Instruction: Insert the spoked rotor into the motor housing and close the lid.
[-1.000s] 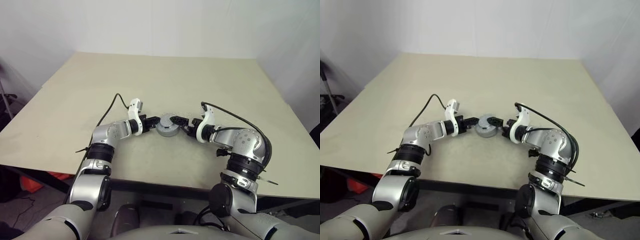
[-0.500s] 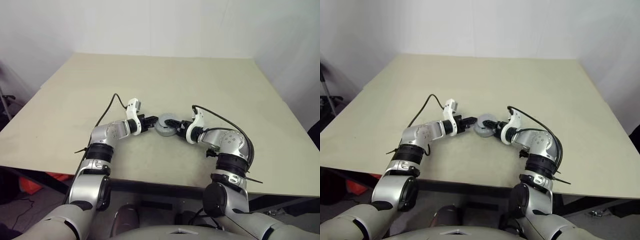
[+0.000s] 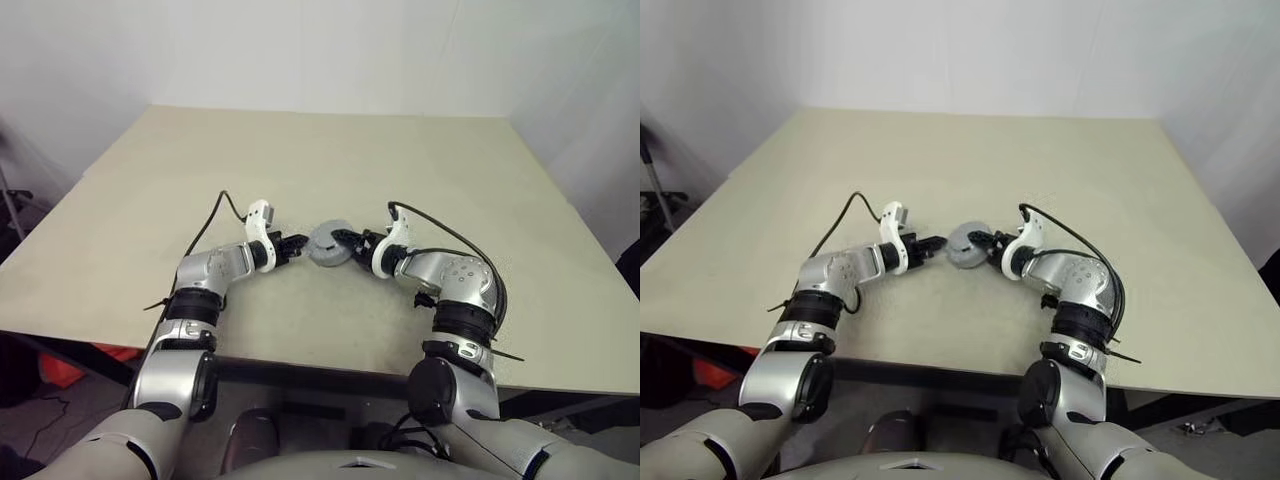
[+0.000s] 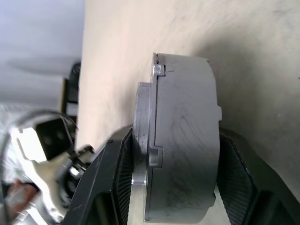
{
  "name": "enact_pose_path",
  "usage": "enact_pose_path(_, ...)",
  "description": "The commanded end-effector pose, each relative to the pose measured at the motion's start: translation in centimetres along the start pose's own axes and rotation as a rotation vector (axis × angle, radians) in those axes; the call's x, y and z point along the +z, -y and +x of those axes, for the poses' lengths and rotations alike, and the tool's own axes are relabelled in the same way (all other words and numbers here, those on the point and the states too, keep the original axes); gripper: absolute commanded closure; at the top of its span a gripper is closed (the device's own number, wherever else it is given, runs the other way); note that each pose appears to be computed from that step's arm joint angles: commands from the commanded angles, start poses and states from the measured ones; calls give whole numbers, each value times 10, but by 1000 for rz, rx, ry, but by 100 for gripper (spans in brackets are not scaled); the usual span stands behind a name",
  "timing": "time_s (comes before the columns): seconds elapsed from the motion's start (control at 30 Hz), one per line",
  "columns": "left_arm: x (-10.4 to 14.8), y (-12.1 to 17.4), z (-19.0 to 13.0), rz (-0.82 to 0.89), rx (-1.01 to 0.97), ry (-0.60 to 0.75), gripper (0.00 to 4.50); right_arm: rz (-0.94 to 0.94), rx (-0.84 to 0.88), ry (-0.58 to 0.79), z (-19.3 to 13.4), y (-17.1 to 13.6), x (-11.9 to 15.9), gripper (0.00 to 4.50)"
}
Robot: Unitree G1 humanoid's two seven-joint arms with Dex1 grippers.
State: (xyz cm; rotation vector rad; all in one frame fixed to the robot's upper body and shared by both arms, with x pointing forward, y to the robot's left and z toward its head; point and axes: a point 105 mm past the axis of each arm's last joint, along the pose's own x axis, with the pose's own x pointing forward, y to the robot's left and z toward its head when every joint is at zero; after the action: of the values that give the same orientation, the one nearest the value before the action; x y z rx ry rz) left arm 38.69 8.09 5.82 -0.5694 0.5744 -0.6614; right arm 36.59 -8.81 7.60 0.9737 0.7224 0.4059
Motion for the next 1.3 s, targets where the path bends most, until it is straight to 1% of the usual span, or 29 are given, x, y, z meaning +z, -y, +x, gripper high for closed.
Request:
enact_pose_path(0.03,25,-5,-14,-80,-23,127,450,94,62,94,-5,-20,27,243)
enact_pose_path(0.1,30,-8,-21,-138,-40,165,450,115,75,117,-5,-29,34,243)
enact_pose_path(0.23,32,-9,-32,-225,-81,204,450,139,124,131,-4,-48,40,243)
enact_pose_path(0.4,39,-4,-51,-416,-209,325,450,166,257,141,-5,-92,48,243)
enact_pose_path(0.5,39,-3,-56,-471,-245,383,392,159,312,122,-6,-112,46,243)
enact_pose_path(0.6,41,-2,-60,-497,-271,437,291,132,349,87,-7,-131,41,243)
enact_pose_path(0.73,44,1,-62,-547,-318,464,148,97,359,40,-6,-141,33,243)
enact_pose_path(0.87,46,20,-62,-645,-463,427,7,49,373,-3,-8,-148,26,243)
enact_pose_path(0.93,47,30,-61,-662,-517,409,1,28,366,-31,-8,-148,19,243)
enact_pose_path(1.03,47,50,-55,-707,-624,372,1,-26,357,-117,-4,-148,-4,243)
enact_pose_path(1.1,47,61,-54,-717,-676,355,1,-52,350,-150,-4,-145,-13,243)
enact_pose_path(1.23,52,73,-53,-718,-722,347,1,-62,332,-164,-4,-140,-16,243)
enact_pose_path(1.3,56,73,-46,-719,-697,346,1,-68,327,-166,-4,-141,-16,243)
